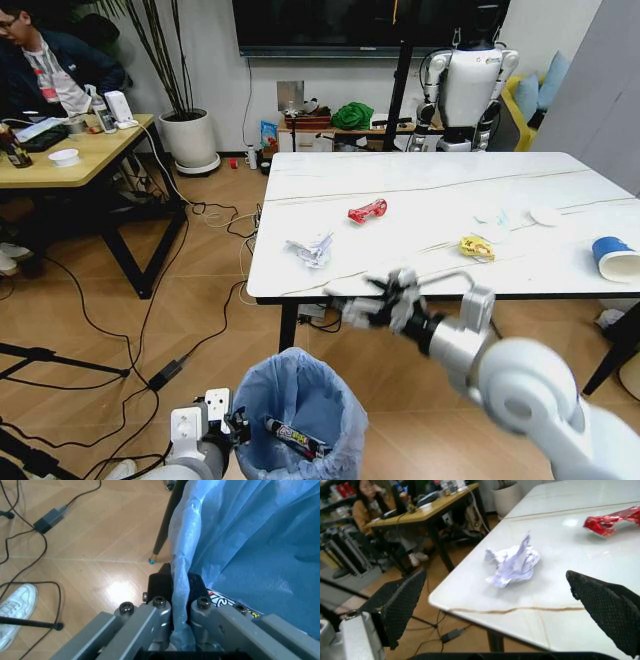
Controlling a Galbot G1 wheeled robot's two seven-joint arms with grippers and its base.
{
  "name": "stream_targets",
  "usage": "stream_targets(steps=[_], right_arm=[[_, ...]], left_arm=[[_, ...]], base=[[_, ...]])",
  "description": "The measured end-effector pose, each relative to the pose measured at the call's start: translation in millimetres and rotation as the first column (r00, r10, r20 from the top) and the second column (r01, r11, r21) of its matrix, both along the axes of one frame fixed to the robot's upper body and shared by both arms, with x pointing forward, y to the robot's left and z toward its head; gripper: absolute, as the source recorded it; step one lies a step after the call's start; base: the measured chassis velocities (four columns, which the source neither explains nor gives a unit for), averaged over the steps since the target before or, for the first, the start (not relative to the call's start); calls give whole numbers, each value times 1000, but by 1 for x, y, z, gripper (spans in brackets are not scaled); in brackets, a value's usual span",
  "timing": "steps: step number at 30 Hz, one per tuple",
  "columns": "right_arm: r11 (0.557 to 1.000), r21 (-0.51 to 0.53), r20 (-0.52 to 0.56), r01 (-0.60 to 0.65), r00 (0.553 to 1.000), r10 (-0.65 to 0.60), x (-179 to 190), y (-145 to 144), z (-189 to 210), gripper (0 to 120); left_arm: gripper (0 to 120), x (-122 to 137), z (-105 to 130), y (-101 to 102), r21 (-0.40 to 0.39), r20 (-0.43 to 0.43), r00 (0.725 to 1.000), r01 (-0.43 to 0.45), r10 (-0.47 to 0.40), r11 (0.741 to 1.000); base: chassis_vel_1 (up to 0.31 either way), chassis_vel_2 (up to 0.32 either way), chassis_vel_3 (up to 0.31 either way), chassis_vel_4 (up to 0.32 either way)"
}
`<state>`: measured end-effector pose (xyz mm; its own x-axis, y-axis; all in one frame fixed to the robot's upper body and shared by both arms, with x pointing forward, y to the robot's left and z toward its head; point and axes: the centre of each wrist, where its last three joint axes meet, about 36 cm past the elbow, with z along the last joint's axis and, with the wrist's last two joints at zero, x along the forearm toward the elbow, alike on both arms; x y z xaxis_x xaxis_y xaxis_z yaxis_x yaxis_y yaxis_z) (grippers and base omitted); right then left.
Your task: Pick up the trash bin and place the trash from the table into it.
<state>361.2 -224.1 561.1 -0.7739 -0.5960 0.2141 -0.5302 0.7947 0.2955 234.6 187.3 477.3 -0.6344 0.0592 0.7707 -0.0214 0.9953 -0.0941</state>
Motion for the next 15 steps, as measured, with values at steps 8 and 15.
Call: stream_targets(steps=[8,15], right_arm=[[993,22,-71,119,991,-117,53,14,0,100],[983,23,-196,181,965,-173,110,62,5,100]], left_arm=[[0,-3,-2,-2,-2,-4,1000,6,-6,1000],[0,-3,0,-1,-2,5,1000,7,-7,1000]], base=[[0,0,0,0],[0,0,0,0]])
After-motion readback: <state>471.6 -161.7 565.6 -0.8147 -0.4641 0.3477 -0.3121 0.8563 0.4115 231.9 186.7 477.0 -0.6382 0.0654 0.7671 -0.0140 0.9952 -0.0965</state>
